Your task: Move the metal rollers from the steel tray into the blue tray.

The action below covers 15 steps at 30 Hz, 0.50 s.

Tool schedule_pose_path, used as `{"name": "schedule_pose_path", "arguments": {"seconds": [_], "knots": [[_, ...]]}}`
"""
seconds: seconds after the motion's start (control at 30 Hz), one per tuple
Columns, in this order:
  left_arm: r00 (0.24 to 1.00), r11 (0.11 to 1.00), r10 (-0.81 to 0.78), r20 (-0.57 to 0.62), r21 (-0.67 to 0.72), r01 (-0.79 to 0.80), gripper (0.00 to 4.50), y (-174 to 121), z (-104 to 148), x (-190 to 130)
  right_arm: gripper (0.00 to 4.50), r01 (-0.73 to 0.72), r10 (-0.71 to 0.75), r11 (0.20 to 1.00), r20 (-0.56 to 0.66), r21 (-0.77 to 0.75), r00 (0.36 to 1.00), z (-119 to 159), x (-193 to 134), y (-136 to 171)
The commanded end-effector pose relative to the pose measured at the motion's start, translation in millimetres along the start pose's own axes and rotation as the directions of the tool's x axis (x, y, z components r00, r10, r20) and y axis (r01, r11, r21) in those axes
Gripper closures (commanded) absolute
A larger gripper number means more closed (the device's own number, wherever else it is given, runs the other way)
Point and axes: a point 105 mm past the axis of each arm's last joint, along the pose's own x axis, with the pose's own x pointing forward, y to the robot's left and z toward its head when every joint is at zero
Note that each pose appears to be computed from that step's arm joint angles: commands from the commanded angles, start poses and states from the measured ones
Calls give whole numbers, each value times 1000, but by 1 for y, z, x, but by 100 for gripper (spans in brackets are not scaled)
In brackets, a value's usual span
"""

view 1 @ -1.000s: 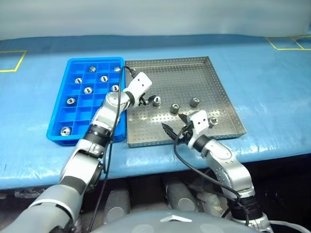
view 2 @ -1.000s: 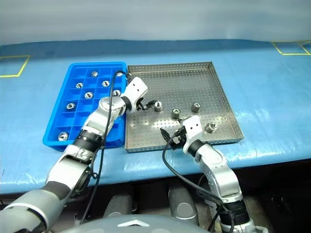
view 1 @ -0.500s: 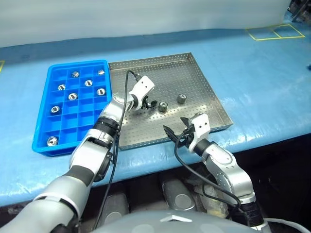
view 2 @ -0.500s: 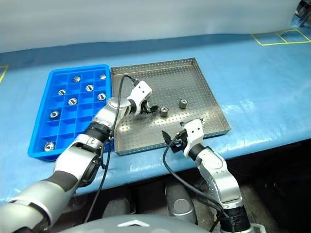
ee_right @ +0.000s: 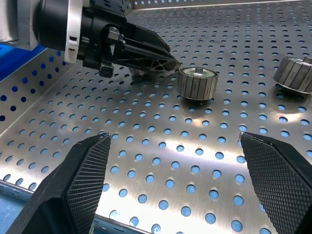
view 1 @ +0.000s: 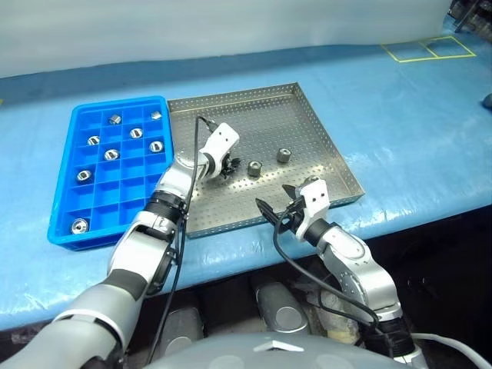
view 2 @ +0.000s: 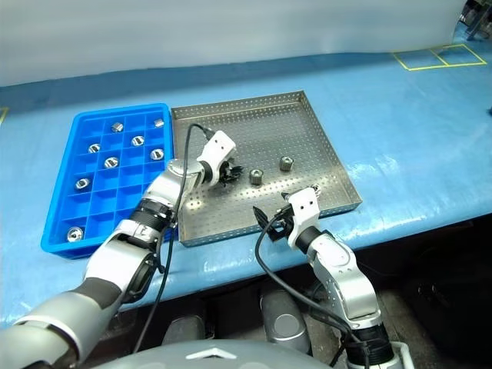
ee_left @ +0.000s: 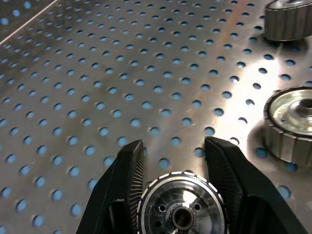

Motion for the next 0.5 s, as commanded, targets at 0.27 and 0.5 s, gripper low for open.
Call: {"name": "schedule_pose_path", "arguments": {"seconds": [0.27,0.5], "knots": [[869,934,350,349,-199,-296,276,45,69,-52,0,-29,30,999,39,-15,999,9,6,4],[523,555,831,190,-354,-753,276,104,43,-111,0,-88,88,996,21,-27,996,8,14,9]]}}
